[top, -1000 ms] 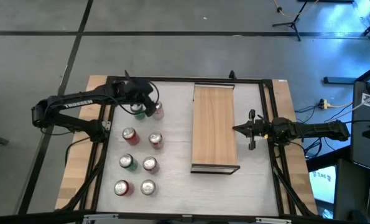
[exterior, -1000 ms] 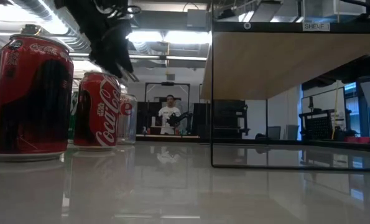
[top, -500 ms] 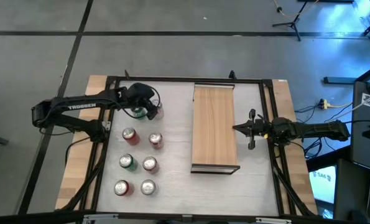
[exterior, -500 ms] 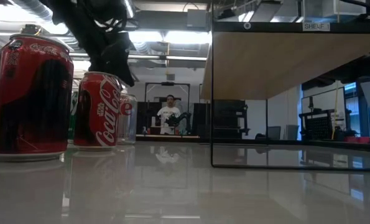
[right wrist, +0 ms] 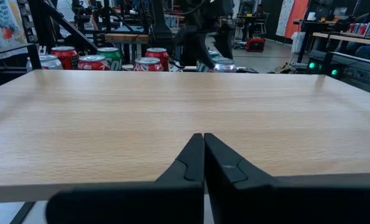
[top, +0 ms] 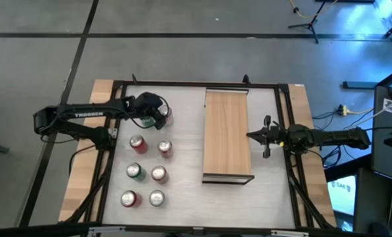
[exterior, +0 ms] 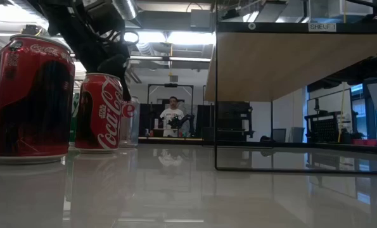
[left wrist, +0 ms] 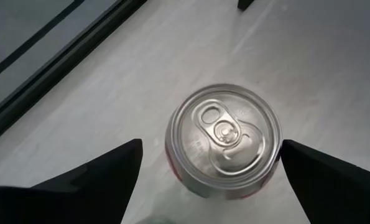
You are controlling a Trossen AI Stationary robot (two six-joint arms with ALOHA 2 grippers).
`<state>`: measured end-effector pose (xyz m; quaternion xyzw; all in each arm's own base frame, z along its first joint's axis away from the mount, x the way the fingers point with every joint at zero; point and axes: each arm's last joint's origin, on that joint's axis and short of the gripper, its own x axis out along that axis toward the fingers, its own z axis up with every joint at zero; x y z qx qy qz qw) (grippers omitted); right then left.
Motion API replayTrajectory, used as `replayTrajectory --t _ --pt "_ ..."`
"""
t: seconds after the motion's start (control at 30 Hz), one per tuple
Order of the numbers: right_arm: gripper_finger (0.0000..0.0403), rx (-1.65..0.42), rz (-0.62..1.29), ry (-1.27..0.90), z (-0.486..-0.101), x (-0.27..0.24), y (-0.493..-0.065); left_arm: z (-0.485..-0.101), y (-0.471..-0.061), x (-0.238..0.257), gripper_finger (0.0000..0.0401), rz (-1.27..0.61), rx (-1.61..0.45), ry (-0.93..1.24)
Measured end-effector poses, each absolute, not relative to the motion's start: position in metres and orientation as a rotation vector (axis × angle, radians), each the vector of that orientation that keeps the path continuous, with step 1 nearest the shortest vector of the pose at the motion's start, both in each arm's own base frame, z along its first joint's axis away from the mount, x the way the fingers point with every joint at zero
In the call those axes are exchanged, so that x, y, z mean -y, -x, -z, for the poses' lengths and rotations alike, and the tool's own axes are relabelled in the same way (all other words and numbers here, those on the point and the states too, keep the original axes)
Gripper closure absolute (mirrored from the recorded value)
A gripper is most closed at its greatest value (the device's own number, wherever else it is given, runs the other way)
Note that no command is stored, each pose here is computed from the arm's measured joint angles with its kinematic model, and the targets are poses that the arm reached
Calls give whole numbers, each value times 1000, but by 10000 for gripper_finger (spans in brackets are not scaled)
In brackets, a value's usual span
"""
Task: Place canned beverage on shelf
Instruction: Put the top silver soda can on the shelf
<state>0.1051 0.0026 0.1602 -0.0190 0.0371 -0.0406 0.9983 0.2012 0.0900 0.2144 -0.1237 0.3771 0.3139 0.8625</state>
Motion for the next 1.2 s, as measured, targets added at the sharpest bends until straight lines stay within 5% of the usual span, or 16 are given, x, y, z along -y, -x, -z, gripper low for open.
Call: replayTrajectory --t 1.2 --pt "402 -75 83 39 -160 -3 -105 -186 -205 -92 30 -661 -766 262"
